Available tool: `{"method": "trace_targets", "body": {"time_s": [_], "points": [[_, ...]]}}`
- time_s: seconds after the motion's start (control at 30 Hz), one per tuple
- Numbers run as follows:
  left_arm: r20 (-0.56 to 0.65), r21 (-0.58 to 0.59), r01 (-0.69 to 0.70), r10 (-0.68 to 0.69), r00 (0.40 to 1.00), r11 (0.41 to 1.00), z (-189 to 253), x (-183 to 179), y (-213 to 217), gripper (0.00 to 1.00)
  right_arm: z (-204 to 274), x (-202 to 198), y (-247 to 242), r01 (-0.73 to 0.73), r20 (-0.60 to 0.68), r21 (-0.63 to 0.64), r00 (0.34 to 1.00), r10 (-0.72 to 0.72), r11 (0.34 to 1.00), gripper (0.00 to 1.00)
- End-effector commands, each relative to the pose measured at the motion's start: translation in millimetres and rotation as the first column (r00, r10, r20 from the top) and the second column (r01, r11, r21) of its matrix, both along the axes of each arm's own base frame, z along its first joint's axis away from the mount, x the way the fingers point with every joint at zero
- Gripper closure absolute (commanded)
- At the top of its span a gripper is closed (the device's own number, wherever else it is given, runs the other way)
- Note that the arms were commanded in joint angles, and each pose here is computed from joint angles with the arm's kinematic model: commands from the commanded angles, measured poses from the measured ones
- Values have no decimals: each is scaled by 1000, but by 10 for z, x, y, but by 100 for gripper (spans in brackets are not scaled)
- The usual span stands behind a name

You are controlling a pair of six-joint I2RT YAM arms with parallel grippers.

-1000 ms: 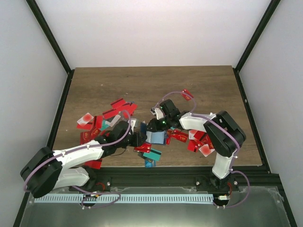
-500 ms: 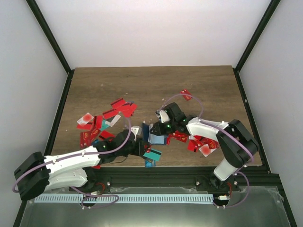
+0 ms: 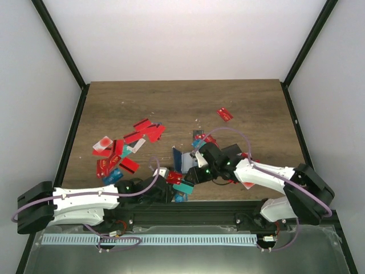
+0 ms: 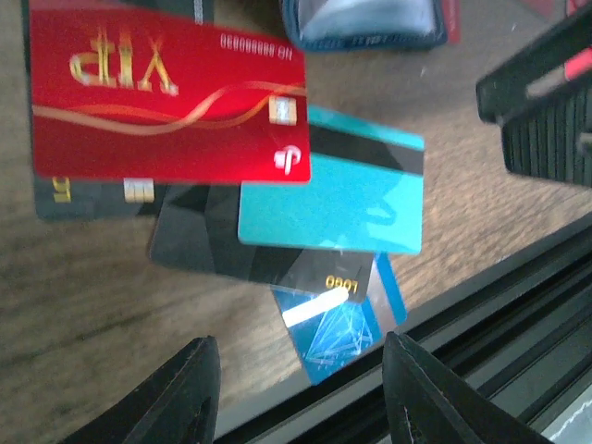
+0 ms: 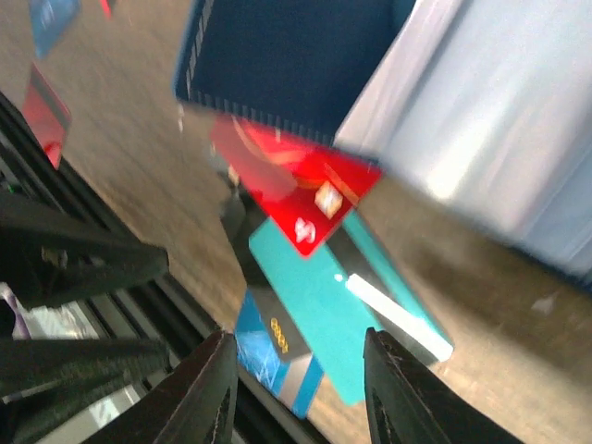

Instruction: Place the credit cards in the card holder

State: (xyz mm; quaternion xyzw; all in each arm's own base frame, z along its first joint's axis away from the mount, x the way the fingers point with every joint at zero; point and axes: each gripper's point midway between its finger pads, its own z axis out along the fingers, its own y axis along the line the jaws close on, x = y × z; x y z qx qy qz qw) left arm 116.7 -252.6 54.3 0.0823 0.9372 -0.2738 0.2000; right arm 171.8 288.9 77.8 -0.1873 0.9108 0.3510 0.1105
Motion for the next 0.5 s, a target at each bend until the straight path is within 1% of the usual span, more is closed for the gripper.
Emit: {"method": "trace_targets", "body": {"time_s": [0.0, 0.1, 0.2, 0.47], "points": [[-62, 7, -50, 50, 997, 999, -142, -155, 66, 50, -88, -268, 0, -19, -23, -41, 1000, 18, 999, 60], [-114, -23, -48, 45, 992, 999, -201, -295, 39, 50, -80, -360, 36, -32, -21, -19, 999, 32, 999, 60], [-151, -58, -68, 58, 987, 996, -243, -365, 35, 49, -116, -367, 69, -38, -15, 2, 999, 38, 999, 60], [-203, -181, -154, 116, 972, 971, -328, -364, 2, 49, -447, -470, 33, -64, -62, -22, 996, 62, 998, 64]]}}
